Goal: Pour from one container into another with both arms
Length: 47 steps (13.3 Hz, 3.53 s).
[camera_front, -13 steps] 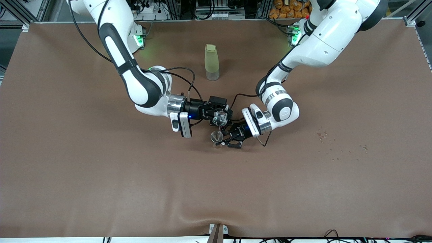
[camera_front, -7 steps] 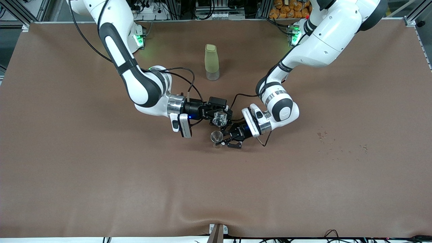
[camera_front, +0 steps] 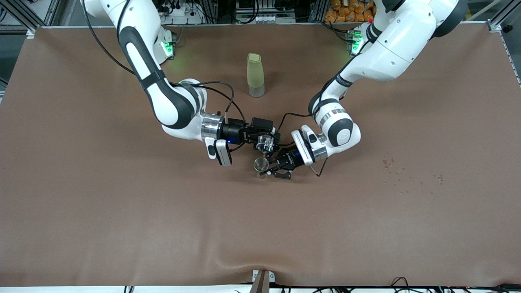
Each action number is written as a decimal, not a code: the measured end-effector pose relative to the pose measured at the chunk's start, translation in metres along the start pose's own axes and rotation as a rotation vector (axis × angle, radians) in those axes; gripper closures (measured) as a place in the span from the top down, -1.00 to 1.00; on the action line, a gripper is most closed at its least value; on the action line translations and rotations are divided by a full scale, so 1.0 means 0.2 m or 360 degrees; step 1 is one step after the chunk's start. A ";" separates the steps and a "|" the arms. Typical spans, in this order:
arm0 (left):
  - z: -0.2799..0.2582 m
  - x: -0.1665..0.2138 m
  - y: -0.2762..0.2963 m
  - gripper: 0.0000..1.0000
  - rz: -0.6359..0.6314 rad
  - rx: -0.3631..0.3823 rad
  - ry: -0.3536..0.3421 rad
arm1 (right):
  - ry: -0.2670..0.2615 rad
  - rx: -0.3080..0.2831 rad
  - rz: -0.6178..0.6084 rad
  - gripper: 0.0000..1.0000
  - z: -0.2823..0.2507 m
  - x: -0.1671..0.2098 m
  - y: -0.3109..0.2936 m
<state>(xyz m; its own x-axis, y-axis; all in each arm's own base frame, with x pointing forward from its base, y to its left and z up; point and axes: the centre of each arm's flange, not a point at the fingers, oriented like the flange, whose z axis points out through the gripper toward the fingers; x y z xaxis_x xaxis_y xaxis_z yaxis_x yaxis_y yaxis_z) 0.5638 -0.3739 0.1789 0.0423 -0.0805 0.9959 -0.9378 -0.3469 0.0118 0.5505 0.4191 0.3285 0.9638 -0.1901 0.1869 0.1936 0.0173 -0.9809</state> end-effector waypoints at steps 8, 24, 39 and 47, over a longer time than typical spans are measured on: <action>0.00 -0.01 0.00 -0.58 0.0002 -0.0001 -0.0002 | 0.0001 0.0000 0.0108 -0.76 0.00 0.00 0.00; 0.00 -0.02 0.00 -0.58 0.0001 0.0000 -0.0005 | 0.0140 0.0045 0.0326 -0.76 0.00 -0.02 -0.02; 0.00 -0.02 0.00 -0.58 0.0001 -0.0001 -0.0005 | 0.0254 -0.0002 0.0504 -0.76 0.01 -0.06 -0.08; 0.00 -0.02 0.00 -0.58 0.0001 -0.0001 -0.0006 | 0.0277 0.0012 0.0569 -0.76 0.00 -0.06 -0.09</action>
<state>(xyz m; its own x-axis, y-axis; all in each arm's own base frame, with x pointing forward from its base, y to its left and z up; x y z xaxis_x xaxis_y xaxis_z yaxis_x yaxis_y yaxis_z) 0.5630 -0.3739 0.1757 0.0429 -0.0839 0.9955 -0.9381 -0.3462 0.0112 0.5356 0.4217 0.3445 0.9253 -0.3345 -0.1789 -0.1465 0.1198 -0.9819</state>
